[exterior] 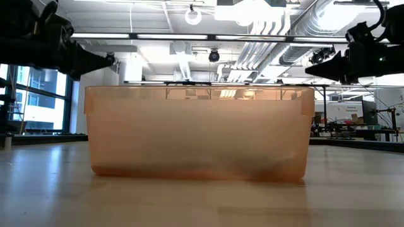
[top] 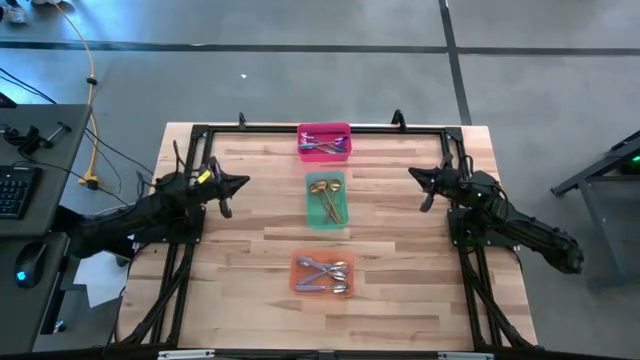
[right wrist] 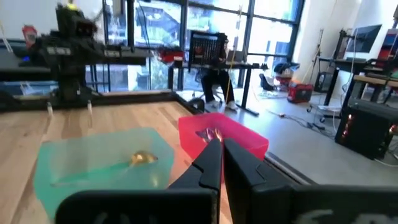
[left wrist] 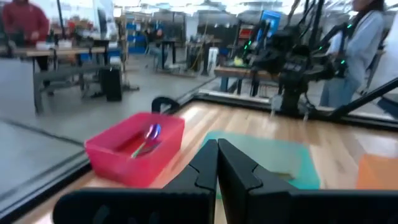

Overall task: Sort silverware by color (type)
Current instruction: Return to Home Position

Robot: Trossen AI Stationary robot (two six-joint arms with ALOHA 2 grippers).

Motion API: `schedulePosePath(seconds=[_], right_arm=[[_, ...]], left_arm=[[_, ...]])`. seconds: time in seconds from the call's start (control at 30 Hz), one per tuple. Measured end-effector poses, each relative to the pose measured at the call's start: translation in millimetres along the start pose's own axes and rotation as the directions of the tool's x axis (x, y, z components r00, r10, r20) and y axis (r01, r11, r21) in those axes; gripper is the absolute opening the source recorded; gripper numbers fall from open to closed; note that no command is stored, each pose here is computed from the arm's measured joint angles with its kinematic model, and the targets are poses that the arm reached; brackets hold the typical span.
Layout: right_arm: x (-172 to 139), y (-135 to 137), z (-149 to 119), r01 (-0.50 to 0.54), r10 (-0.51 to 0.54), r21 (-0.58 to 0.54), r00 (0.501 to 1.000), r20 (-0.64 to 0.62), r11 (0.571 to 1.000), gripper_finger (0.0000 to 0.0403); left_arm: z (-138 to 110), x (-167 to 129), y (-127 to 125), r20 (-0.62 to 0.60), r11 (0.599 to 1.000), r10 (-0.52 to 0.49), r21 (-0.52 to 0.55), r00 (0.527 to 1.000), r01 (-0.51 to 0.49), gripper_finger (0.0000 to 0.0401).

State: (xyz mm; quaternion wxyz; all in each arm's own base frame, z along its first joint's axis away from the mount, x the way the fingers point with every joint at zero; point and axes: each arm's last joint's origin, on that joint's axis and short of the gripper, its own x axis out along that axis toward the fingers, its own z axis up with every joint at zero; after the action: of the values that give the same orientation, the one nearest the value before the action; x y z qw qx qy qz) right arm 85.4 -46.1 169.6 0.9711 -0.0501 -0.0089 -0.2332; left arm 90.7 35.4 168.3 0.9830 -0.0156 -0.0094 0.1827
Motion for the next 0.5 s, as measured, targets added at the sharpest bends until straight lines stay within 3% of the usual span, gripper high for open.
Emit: schedulePosePath(seconds=[0.23, 0.37, 0.5], right_arm=[[0.1, -0.1, -1.1, 0.006, -0.006, 0.005, 1.000, -0.012, 1.000, 0.0000], [0.2, -2.5, -1.4, 0.090, -0.089, 0.004, 0.996, -0.021, 0.996, 0.0000], [0.3, -2.9, -1.5, 0.102, -0.102, 0.008, 0.995, -0.023, 0.995, 0.0000]], left_arm=[[-1.5, 0.8, -0.8, -0.019, 1.000, -0.002, -0.003, 1.000, 0.002, 0.0000], [-1.6, 1.1, -0.2, -0.020, 1.000, 0.011, 0.010, 1.000, -0.011, 0.0000], [-2.6, 1.9, -0.1, -0.033, 1.000, 0.012, 0.023, 0.999, -0.011, 0.0001]])
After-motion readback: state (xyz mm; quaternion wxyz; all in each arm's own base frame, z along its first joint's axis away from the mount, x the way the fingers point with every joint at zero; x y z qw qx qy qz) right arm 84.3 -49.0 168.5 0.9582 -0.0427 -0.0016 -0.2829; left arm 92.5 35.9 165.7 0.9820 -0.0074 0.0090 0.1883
